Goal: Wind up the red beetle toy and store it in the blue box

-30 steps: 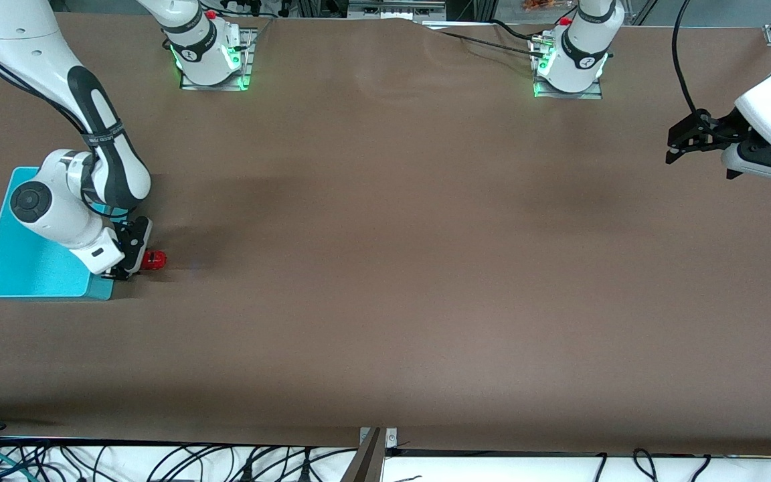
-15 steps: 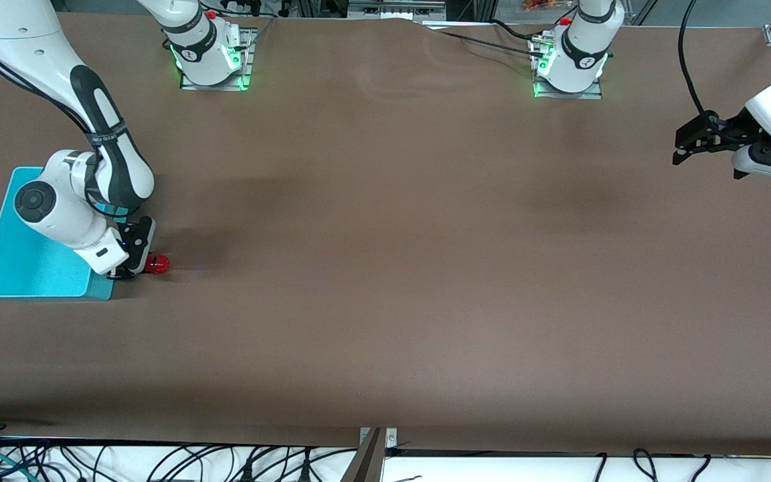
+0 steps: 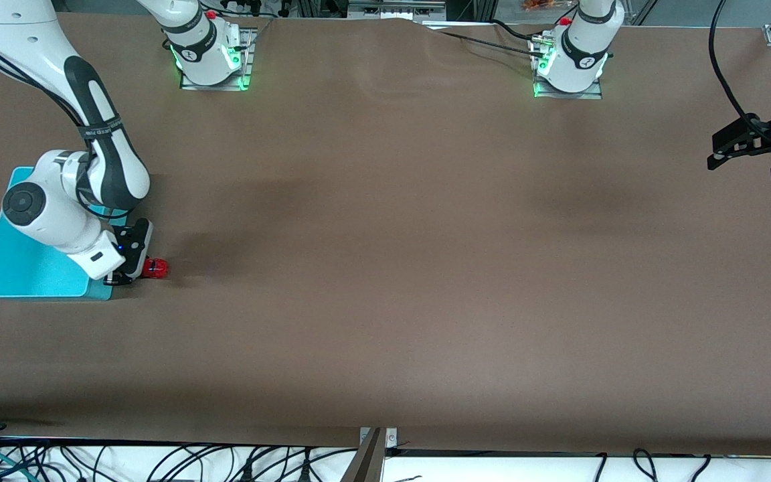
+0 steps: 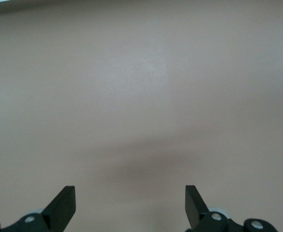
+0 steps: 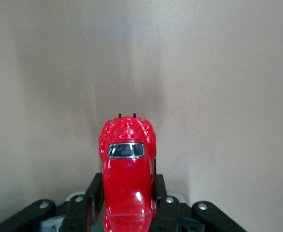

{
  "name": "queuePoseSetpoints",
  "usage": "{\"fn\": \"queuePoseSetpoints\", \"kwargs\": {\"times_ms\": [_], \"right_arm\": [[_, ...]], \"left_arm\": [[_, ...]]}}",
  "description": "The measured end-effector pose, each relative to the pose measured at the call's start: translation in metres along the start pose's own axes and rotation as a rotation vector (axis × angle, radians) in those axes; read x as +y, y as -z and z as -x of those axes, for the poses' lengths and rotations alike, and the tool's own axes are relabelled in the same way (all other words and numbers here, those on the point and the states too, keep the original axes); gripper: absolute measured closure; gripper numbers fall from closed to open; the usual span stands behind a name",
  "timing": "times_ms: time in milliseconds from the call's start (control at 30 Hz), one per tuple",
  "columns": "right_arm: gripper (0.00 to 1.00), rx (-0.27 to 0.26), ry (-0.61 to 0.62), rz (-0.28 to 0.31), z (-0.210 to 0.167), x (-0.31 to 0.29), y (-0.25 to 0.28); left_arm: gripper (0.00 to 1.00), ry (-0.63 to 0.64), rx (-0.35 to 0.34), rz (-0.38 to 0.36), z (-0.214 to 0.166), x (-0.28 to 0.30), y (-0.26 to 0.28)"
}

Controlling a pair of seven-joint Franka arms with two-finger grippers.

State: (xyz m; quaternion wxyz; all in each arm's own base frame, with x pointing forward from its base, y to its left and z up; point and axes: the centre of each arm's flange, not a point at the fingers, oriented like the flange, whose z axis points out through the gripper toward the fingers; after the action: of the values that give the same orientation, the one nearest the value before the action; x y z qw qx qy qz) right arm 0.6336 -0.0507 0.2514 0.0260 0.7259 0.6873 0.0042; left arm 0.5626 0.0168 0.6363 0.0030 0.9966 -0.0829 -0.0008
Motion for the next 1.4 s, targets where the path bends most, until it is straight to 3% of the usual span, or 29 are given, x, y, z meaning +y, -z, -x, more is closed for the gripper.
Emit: {"fn": "queuePoseSetpoints", "kwargs": {"times_ms": [567, 867, 1400], "right_arm": [[0.55, -0.006, -0.014, -0.056, 0.01, 0.039, 0.076], [0.55, -0.023, -0.068, -0.105, 0.046, 0.032, 0.123], [0.55, -0.04, -0.105, -0.165, 0.098, 0.011, 0.149]], "left_arm": [[0.0, -0.015, -0.002, 0.001, -0.003, 0.008, -0.001], [0.0, -0.015, -0.003, 0.001, -0.003, 0.008, -0.001], [0.0, -0.015, -0.003, 0.001, -0.003, 0.008, -0.001]]}}
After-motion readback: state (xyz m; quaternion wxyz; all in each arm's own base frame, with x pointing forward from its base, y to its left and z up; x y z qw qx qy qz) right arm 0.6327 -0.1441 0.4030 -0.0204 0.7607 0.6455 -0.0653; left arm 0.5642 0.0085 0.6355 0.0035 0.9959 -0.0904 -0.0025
